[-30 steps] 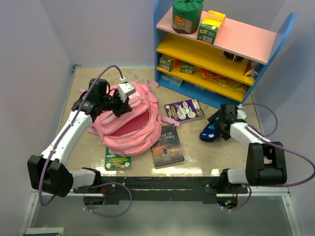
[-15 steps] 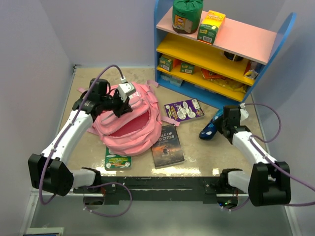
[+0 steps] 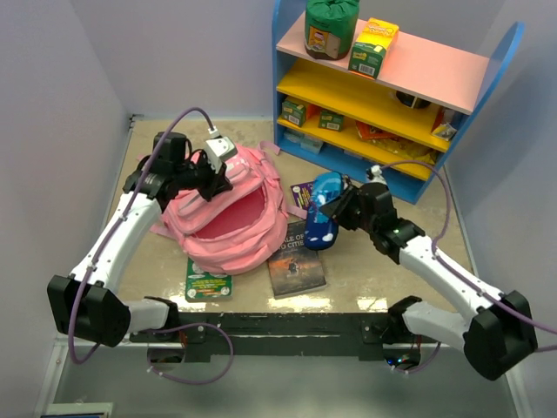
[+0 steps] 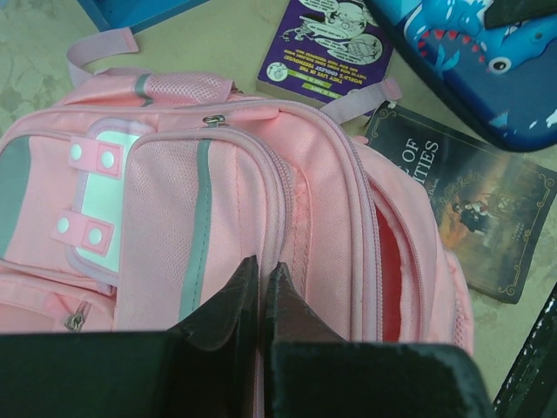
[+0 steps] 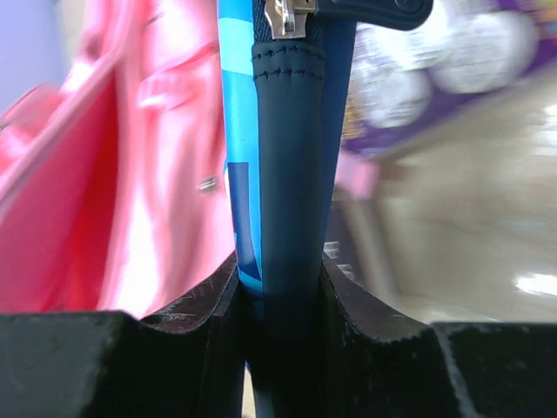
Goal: Pack the student bag
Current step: Place the stationery in the student bag.
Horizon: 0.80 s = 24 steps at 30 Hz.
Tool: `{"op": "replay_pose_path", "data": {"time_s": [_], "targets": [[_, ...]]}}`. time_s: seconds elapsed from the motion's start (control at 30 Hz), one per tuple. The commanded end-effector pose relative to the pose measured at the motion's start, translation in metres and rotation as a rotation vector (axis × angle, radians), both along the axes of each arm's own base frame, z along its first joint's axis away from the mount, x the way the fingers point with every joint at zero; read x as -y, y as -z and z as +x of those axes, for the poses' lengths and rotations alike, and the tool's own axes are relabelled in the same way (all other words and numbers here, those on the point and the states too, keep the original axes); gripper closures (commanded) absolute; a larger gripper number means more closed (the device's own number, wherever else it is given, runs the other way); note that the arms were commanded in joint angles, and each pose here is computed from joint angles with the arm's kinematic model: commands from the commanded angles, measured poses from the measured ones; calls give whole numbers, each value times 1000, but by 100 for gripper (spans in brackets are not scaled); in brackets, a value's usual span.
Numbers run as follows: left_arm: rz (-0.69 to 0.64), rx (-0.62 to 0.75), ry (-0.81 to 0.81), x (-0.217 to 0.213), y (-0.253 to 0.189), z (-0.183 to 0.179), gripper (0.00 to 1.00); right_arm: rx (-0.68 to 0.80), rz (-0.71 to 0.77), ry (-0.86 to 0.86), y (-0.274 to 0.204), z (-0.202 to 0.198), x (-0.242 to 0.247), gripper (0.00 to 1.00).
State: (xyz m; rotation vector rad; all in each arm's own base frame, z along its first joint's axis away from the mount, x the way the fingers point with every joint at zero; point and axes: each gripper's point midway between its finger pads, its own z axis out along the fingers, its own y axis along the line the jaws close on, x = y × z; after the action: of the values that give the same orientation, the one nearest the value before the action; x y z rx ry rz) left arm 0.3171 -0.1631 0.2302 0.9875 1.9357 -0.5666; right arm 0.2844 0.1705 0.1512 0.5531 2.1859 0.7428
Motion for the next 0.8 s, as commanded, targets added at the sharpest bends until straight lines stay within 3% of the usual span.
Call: {"op": "replay_pose_path", "data": {"time_s": [0.0, 0.13, 0.23, 0.5, 0.77], "targets": [[-98, 181, 20, 8, -64, 8, 100, 183, 232, -231, -76, 7, -79, 81], [-104, 134, 40, 11, -51, 1, 100, 275, 302, -390, -108, 2, -130, 81], [-103, 129, 46, 11, -42, -3, 100, 253, 375, -519, -107, -15, -166, 80], [-136, 192, 59, 14, -58, -2, 100, 15, 445, -641, -37, -48, -205, 77], [-174, 188, 113, 22, -64, -12, 100, -77, 524, -725, -18, -68, -223, 75]]}}
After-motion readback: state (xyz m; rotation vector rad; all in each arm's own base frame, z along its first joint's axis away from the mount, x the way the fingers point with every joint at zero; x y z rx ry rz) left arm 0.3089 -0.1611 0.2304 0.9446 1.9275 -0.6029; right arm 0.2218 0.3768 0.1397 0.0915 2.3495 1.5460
